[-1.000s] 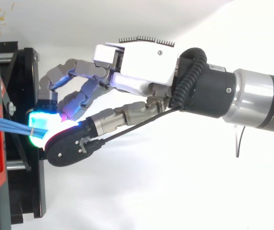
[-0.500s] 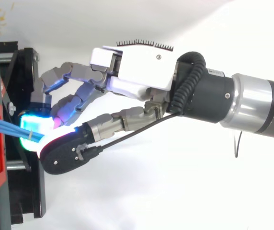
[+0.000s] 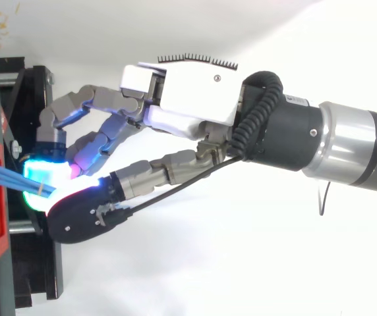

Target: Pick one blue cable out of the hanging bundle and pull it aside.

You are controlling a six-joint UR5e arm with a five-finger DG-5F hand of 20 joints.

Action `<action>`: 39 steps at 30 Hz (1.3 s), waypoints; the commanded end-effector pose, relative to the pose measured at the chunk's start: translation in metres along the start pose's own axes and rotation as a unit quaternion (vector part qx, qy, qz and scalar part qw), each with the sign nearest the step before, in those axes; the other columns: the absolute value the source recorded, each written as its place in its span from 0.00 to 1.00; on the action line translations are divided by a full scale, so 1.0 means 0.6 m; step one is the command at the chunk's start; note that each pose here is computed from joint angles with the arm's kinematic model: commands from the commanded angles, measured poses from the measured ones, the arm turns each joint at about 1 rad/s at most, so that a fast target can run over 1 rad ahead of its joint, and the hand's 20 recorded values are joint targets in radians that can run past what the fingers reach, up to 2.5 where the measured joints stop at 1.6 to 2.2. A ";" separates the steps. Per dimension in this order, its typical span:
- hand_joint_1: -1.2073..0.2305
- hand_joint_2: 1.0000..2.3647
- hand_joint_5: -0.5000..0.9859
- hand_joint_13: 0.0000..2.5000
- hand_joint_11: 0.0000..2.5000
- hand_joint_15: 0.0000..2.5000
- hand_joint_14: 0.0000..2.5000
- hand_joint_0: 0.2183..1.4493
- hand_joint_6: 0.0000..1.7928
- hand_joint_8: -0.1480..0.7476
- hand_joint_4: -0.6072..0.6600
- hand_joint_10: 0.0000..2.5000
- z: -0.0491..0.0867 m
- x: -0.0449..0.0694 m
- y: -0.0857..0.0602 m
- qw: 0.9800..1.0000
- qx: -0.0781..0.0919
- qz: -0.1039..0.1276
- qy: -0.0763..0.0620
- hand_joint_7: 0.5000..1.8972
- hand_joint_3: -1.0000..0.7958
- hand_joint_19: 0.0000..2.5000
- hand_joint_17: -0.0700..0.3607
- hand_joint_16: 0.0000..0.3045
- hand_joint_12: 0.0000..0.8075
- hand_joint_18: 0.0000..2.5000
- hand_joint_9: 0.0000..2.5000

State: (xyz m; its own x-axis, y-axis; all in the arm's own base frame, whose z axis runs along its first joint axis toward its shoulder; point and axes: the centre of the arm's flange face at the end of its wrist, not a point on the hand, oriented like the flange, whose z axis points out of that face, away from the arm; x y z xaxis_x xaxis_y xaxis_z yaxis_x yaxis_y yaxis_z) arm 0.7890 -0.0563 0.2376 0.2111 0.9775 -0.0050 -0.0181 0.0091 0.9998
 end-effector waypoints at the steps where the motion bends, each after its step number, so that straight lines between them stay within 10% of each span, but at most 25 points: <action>1: 0.22 0.01 0.24 0.30 0.18 0.16 0.01 0.35 0.48 0.55 0.51 0.01 0.000 0.000 0.001 1.000 0.000 0.000 0.000 0.45 0.43 0.21 0.41 0.15 0.46 0.29 0.40; 11: 0.21 0.00 0.22 0.30 0.19 0.16 0.01 0.49 0.52 0.49 0.38 0.01 0.003 -0.003 0.009 1.000 0.000 0.001 -0.001 0.48 0.28 0.21 0.39 0.14 0.44 0.30 0.40; 27: 0.26 0.00 0.23 0.34 0.22 0.19 0.01 0.18 0.51 0.55 0.54 0.01 0.004 -0.009 0.009 1.000 0.003 -0.001 -0.003 0.29 0.28 0.22 0.45 0.18 0.49 0.33 0.44; 39: 0.37 0.01 0.24 0.34 0.22 0.21 0.01 0.28 0.50 0.54 0.52 0.01 0.004 -0.008 0.011 1.000 0.003 0.001 -0.002 0.38 0.36 0.26 0.42 0.16 0.46 0.30 0.45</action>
State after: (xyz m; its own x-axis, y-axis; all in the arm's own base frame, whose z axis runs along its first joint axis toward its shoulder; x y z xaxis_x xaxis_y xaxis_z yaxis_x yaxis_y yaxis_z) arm 0.7901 -0.0618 0.2437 0.2158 0.9764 -0.0033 -0.0128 0.0062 0.9999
